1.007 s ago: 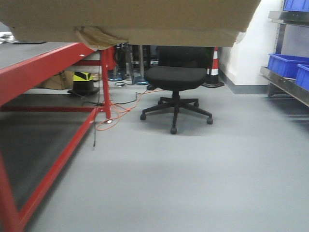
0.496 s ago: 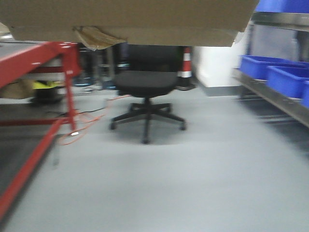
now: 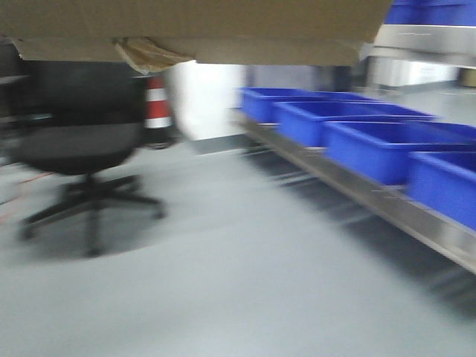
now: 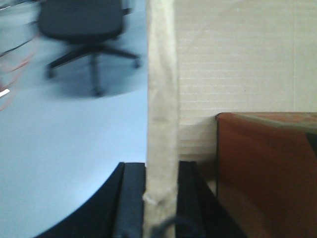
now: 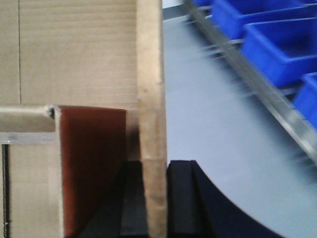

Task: Stack two boxes on right shelf middle
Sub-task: 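Carry the held boxes past the red table toward the steel shelf, then lower the held boxes onto the middle level of the steel shelf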

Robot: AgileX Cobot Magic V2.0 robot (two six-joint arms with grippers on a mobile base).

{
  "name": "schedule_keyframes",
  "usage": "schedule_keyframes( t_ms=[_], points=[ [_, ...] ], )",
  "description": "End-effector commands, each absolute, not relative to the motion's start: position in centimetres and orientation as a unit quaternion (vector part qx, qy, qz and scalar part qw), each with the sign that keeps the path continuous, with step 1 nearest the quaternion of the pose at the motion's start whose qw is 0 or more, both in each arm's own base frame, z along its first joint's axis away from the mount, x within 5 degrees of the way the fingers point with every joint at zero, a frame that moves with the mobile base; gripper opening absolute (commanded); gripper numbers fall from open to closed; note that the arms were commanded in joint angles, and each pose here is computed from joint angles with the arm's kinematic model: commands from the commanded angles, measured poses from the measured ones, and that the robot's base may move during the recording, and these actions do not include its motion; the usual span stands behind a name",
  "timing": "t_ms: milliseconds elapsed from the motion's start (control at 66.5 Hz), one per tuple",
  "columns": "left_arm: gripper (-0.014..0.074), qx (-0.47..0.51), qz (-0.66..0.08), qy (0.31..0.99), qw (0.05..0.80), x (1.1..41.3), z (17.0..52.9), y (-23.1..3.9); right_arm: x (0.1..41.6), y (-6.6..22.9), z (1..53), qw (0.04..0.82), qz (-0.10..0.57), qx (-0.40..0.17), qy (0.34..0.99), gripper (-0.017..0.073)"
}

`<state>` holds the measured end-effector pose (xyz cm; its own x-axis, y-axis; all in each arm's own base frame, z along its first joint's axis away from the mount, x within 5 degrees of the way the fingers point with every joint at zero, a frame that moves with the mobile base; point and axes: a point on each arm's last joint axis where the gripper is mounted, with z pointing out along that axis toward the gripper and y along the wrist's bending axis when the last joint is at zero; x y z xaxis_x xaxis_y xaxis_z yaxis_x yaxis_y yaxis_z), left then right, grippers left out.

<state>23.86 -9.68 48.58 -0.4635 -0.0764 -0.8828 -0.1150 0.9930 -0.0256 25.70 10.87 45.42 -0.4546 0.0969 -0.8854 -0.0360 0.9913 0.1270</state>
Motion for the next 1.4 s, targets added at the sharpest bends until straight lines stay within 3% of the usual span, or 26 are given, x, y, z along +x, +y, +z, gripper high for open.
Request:
schedule_keyframes(
  t_ms=[0, 677, 1383],
  points=[
    [-0.0111, -0.061, 0.021, 0.840, 0.539, 23.4, 49.7, -9.0, 25.6, 10.5, 46.9, 0.568, 0.067, 0.006, 0.820, -0.0162],
    [-0.0111, -0.061, 0.021, 0.840, 0.539, 23.4, 49.7, -9.0, 25.8, 12.2, 49.4, 0.665, 0.153, -0.046, 0.729, -0.0162],
    [-0.0111, -0.061, 0.021, 0.840, 0.539, 23.4, 49.7, -9.0, 25.8, 12.3, 49.5, 0.670, 0.157, -0.049, 0.724, -0.0162]
  ],
)
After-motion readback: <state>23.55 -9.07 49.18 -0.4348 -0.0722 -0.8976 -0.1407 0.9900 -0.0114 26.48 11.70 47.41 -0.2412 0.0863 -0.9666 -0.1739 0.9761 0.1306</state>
